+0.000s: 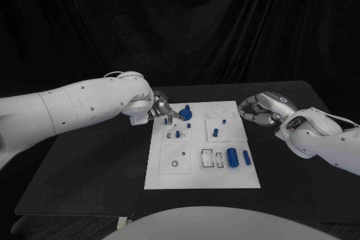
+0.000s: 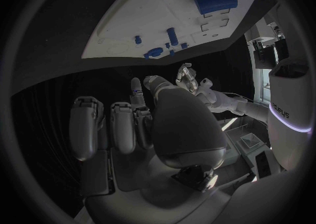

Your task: Assemble the parts on the task board

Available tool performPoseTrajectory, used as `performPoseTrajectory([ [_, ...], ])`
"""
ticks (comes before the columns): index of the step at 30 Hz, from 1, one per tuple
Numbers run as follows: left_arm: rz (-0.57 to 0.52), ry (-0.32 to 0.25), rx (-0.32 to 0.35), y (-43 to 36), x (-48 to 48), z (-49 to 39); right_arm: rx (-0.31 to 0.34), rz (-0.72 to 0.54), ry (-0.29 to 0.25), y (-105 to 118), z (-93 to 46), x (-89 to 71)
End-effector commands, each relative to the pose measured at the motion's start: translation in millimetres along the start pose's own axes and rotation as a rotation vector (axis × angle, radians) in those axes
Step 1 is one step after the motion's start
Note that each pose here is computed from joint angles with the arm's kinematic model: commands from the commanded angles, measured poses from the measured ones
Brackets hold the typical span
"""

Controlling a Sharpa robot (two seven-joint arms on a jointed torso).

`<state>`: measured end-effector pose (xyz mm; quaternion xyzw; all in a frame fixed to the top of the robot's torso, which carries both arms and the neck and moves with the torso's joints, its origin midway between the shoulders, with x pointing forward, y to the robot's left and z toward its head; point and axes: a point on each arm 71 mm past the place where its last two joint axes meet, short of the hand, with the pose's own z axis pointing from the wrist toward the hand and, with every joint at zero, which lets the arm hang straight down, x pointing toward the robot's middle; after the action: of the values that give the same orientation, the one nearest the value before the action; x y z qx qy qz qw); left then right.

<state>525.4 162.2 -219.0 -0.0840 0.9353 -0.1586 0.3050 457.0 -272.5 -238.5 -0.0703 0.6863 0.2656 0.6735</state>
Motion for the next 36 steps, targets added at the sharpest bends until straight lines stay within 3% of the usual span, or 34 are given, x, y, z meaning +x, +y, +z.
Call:
performPoseTrajectory([
  [1, 0.005, -0.015, 0.039, -5.1, -13.8, -8.9, -0.012, 0.003, -0.017, 3, -1.4, -0.7],
  [7, -0.008, -0.06, 0.022, 1.2, -38.0, -13.1, -0.021, 0.006, -0.02, 5, -2.0, -1.0],
  [12, -0.012, -0.051, -0.013, 9.7, -45.7, -7.7, -0.023, 0.007, -0.019, 6, -1.8, -0.7],
  [17, -0.019, -0.065, -0.025, 20.3, -44.2, 2.5, -0.029, 0.009, -0.019, 7, -1.0, -0.2],
  [36, -0.017, -0.081, -0.097, 47.9, -35.4, 33.3, -0.018, 0.007, -0.014, 5, -1.3, -0.1],
])
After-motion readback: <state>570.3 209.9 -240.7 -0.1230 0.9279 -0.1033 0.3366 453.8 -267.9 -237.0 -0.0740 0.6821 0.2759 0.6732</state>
